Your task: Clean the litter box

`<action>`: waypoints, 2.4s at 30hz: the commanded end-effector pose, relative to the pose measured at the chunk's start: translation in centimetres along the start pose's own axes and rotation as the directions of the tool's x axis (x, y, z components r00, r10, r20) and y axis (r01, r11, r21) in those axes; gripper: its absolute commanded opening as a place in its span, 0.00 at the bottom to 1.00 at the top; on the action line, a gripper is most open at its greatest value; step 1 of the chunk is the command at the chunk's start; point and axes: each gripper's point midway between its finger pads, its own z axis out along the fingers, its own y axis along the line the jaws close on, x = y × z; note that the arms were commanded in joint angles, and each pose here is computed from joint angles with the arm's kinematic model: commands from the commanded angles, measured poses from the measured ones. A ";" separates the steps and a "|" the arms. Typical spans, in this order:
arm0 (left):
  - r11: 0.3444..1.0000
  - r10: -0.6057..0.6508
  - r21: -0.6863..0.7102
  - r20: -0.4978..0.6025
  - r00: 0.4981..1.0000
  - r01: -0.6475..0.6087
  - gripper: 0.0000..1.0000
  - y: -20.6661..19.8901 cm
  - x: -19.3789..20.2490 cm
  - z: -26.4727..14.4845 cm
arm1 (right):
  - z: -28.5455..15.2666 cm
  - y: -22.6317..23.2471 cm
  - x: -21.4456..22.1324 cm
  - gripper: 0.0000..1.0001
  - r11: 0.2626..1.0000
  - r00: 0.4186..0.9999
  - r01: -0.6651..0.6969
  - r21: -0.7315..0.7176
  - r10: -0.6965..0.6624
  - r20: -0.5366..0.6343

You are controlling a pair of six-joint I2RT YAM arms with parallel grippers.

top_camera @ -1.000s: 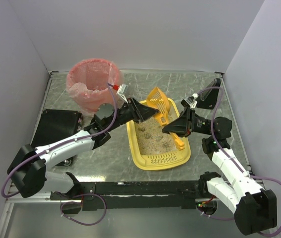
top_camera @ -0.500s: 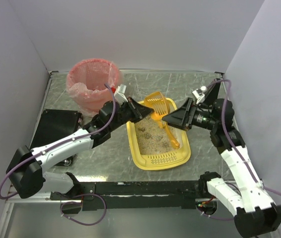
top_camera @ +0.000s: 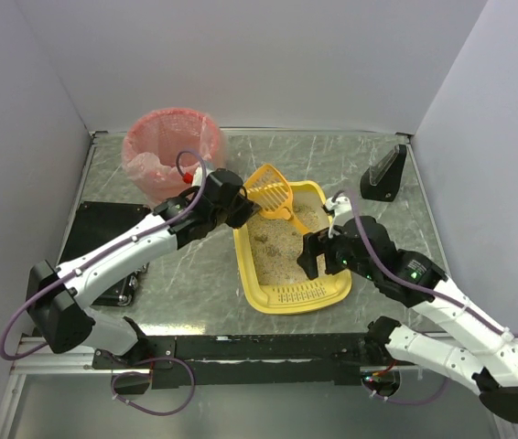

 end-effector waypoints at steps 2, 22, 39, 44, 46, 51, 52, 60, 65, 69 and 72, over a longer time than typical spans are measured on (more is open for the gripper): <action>0.995 -0.029 -0.098 0.024 0.999 0.031 0.01 1.0 -0.5 -0.6 | -1.2 -5.5 -3.3 0.93 0.928 0.971 0.160 0.336 -0.210 0.116; 0.992 -0.070 -0.106 -0.054 0.996 0.064 0.01 1.3 0.8 -1.4 | 5.7 -0.4 -2.7 0.76 0.878 0.885 0.449 0.169 -0.463 0.055; 0.990 0.121 -0.053 -0.136 0.983 -0.129 0.70 1.1 2.1 -1.2 | 4.5 0.2 -2.9 0.02 0.916 0.925 0.366 0.164 -0.378 0.047; 0.959 0.279 0.014 -0.185 0.942 -0.282 0.94 1.3 2.8 -1.7 | 2.2 -0.7 -0.7 0.00 0.946 0.960 0.270 0.180 -0.249 -0.128; 0.947 0.321 0.050 -0.185 0.929 -0.318 0.96 1.6 2.9 -2.0 | 0.9 -1.6 0.9 0.00 0.951 0.950 0.242 0.190 -0.193 -0.246; 0.927 0.356 0.174 -0.128 0.926 -0.333 0.99 0.8 2.6 -2.9 | 0.2 -0.7 1.9 0.00 0.965 0.938 0.248 0.083 -0.218 -0.271; 0.916 0.375 0.198 -0.120 0.919 -0.348 0.99 0.5 2.6 -3.2 | 0.2 0.4 1.8 0.00 0.964 0.934 0.265 0.007 -0.254 -0.252; 0.762 0.620 0.337 -0.132 0.773 -0.553 0.97 0.8 3.4 -4.9 | -1.3 2.3 2.5 0.00 0.894 0.888 0.396 -0.208 -0.431 -0.161; 0.698 0.661 0.505 -0.184 0.727 -0.507 0.93 0.4 5.3 -6.5 | -2.4 3.0 1.4 0.00 0.867 0.886 0.435 -0.245 -0.461 -0.058; 0.679 0.665 0.559 -0.194 0.721 -0.476 0.73 0.5 5.5 -7.5 | -2.8 2.9 1.6 0.00 0.853 0.875 0.457 -0.253 -0.482 -0.045; 0.654 0.675 0.613 -0.208 0.708 -0.443 0.59 0.8 6.0 -8.3 | -2.8 3.5 1.6 0.00 0.834 0.870 0.464 -0.298 -0.492 -0.024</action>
